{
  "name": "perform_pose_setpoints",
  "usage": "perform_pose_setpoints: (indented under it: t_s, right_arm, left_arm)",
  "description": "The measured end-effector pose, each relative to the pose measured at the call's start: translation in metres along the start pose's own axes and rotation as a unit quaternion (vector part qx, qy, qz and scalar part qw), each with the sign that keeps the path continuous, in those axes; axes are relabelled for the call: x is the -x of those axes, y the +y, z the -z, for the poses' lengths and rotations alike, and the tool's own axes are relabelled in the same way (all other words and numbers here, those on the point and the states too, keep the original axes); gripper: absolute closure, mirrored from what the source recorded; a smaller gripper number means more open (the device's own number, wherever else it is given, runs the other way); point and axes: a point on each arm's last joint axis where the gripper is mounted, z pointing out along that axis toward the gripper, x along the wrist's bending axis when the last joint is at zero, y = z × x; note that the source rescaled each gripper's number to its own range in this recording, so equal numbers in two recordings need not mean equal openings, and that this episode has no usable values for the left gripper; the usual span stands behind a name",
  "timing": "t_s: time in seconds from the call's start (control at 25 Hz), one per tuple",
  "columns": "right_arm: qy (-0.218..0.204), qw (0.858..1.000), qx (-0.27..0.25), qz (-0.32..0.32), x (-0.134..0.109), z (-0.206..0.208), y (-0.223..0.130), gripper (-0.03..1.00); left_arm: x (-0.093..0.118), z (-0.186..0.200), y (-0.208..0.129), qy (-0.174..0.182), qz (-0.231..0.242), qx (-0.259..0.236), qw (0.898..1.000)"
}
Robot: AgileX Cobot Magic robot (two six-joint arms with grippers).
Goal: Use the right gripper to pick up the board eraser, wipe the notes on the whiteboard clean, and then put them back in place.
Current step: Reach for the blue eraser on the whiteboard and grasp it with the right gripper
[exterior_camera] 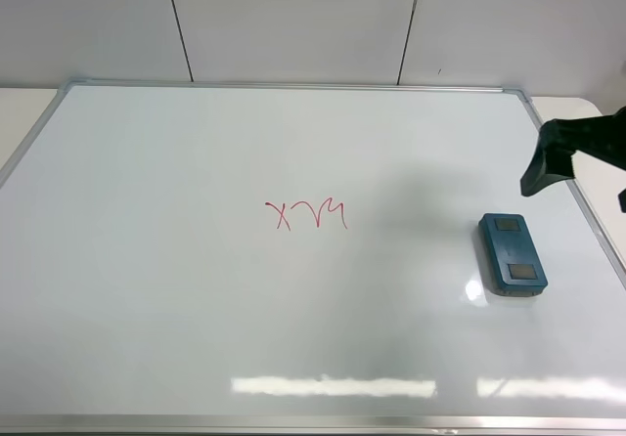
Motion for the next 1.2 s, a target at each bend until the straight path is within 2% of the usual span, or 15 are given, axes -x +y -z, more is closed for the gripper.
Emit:
perform_pose_setpoints:
  t_s: [0.36,0.64,0.92,1.2]
  right_arm:
    - [-0.004,0.997,-0.071,0.023,-0.024,-0.044,0.001,-0.03]
    - [-0.040,0.995,-0.081,0.037,-0.013,-0.062,-0.007,-0.03]
    - [-0.050,0.996,-0.063,0.040,-0.005,-0.071,-0.010,-0.03]
    - [-0.063,0.993,-0.083,0.052,-0.001,-0.099,-0.008,-0.03]
  left_arm:
    - [0.000,0.000,0.000,0.000,0.000,0.000,1.000]
    - [0.000,0.000,0.000,0.000,0.000,0.000,1.000]
    - [0.000,0.000,0.000,0.000,0.000,0.000,1.000]
    - [0.000,0.000,0.000,0.000,0.000,0.000,1.000]
